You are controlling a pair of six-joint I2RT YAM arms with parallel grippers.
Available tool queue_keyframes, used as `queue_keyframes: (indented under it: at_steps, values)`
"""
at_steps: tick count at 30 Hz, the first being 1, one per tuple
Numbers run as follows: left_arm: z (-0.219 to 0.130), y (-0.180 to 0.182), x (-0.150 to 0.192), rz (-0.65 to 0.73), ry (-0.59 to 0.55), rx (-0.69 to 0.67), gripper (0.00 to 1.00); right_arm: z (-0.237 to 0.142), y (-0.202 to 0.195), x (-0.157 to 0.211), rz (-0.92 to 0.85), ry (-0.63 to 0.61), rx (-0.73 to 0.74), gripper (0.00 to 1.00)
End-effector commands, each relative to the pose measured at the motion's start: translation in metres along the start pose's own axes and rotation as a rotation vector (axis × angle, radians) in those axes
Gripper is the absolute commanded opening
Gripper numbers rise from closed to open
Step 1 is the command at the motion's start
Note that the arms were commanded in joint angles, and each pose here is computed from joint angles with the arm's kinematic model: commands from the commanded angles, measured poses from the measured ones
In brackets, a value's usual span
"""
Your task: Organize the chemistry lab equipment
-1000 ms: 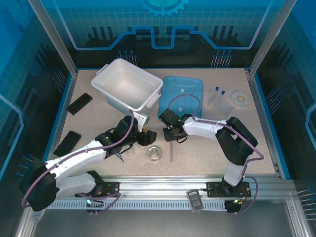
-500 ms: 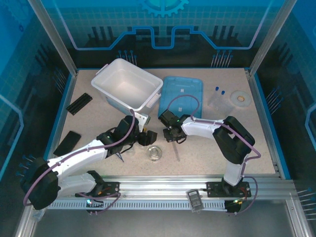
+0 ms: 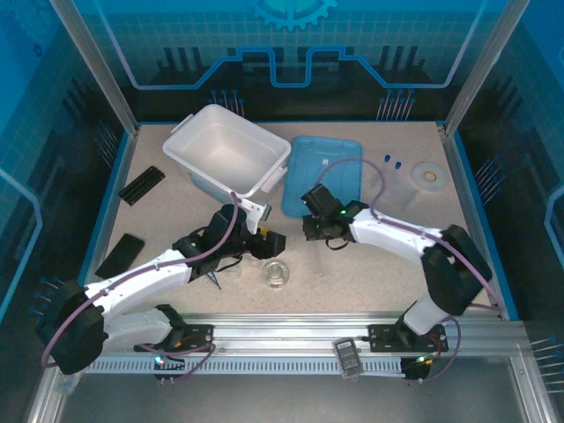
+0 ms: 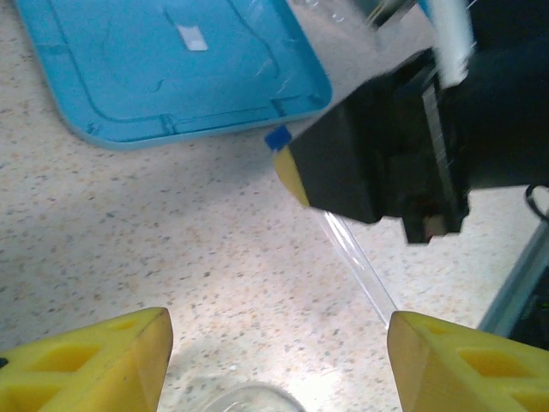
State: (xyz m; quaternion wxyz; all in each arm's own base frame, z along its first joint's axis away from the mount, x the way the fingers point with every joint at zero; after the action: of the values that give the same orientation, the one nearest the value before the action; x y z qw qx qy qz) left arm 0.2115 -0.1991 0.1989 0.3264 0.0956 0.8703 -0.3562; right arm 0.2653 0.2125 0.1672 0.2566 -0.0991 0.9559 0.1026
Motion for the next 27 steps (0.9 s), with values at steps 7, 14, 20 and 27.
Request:
queue_keyframes:
  at_steps: [7, 14, 20, 27]
  values:
    - [0.008, -0.019, -0.009, -0.121, -0.021, 0.204, 0.68, -0.054, 0.000, -0.032, 0.197, -0.309, -0.062, 0.19]
    - [0.017, -0.026, -0.009, -0.144, -0.009, 0.252, 0.67, -0.081, 0.003, -0.042, 0.283, -0.445, -0.161, 0.20]
    - [0.026, -0.032, -0.008, -0.159, -0.003, 0.285, 0.66, -0.089, 0.007, -0.046, 0.349, -0.487, -0.232, 0.20]
    - [0.035, -0.042, -0.004, -0.137, -0.005, 0.291, 0.63, -0.090, 0.017, -0.049, 0.400, -0.499, -0.314, 0.20]
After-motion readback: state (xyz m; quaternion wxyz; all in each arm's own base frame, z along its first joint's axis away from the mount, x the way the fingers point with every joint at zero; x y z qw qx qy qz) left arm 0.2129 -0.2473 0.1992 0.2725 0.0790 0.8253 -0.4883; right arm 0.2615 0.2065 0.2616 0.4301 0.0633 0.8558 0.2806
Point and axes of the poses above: each hand's point on the last joint's axis, 136 mm out from that joint toward the fingers, its own z axis out along the fingers, its own y axis along the line the jaws close on, x = y × z, the point moved 8 cm from there along -z, back along the fingers, and after that the axes turned 7 degrees about -z, right-handed, at the moved point
